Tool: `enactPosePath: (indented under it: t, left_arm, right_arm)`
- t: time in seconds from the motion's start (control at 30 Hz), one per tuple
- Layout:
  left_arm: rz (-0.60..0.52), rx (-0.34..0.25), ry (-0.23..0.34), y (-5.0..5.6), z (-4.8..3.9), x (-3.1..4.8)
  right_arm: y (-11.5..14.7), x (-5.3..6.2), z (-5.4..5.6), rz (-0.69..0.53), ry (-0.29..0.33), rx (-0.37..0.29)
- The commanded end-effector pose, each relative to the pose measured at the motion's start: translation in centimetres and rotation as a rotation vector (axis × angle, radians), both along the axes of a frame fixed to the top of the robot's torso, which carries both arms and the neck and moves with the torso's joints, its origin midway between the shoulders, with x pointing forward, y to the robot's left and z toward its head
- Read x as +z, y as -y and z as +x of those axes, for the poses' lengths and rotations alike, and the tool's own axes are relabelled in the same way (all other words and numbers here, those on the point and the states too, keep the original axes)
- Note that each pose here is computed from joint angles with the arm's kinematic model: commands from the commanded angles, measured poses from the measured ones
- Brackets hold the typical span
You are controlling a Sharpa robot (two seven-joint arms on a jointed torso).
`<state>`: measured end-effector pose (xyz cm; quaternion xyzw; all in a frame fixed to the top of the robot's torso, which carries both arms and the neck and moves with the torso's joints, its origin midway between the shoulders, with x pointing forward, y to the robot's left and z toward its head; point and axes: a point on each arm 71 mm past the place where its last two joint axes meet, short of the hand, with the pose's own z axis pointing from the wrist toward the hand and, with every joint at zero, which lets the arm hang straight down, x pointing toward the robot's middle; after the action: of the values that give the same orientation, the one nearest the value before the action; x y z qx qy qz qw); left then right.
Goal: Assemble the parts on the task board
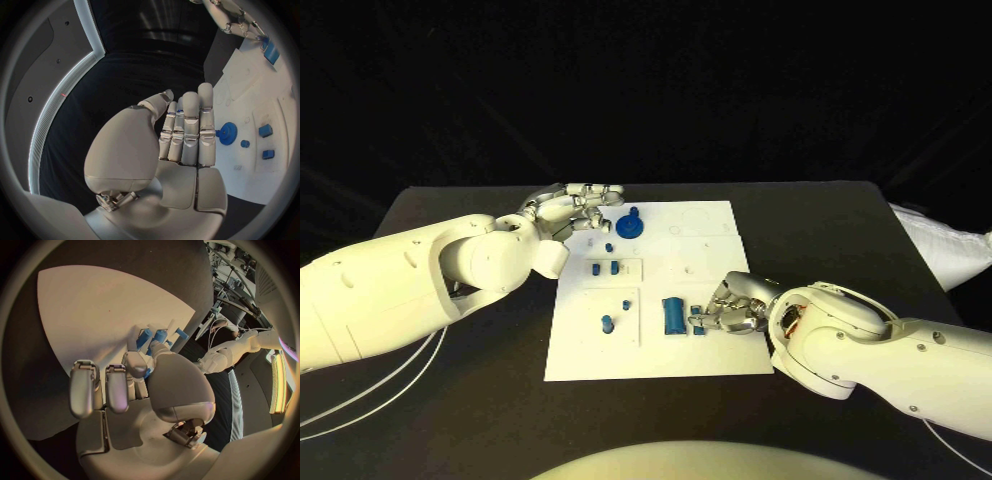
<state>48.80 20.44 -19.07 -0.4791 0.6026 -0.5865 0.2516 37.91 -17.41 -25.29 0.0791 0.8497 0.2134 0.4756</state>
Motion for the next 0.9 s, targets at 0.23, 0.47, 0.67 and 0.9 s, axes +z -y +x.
enactPosePath:
  t: [0.23,0.47,0.67,0.9]
  left_arm:
    - [-0.009,-0.020,0.004,0.3,-0.07,0.10]
    - [-0.008,-0.019,0.004,0.2,-0.07,0.10]
    - [-0.007,-0.017,0.004,0.1,-0.05,0.09]
    - [-0.008,-0.017,0.004,0.1,-0.03,0.08]
  right_arm:
    - [-0.4,0.3,-0.1,-0.001,0.040,0.035]
    - [0.1,0.4,-0.3,0.005,0.042,0.050]
    - [0.7,0.3,-0.5,-0.009,0.029,0.078]
    - [0.8,0.3,-0.5,-0.024,0.025,0.088]
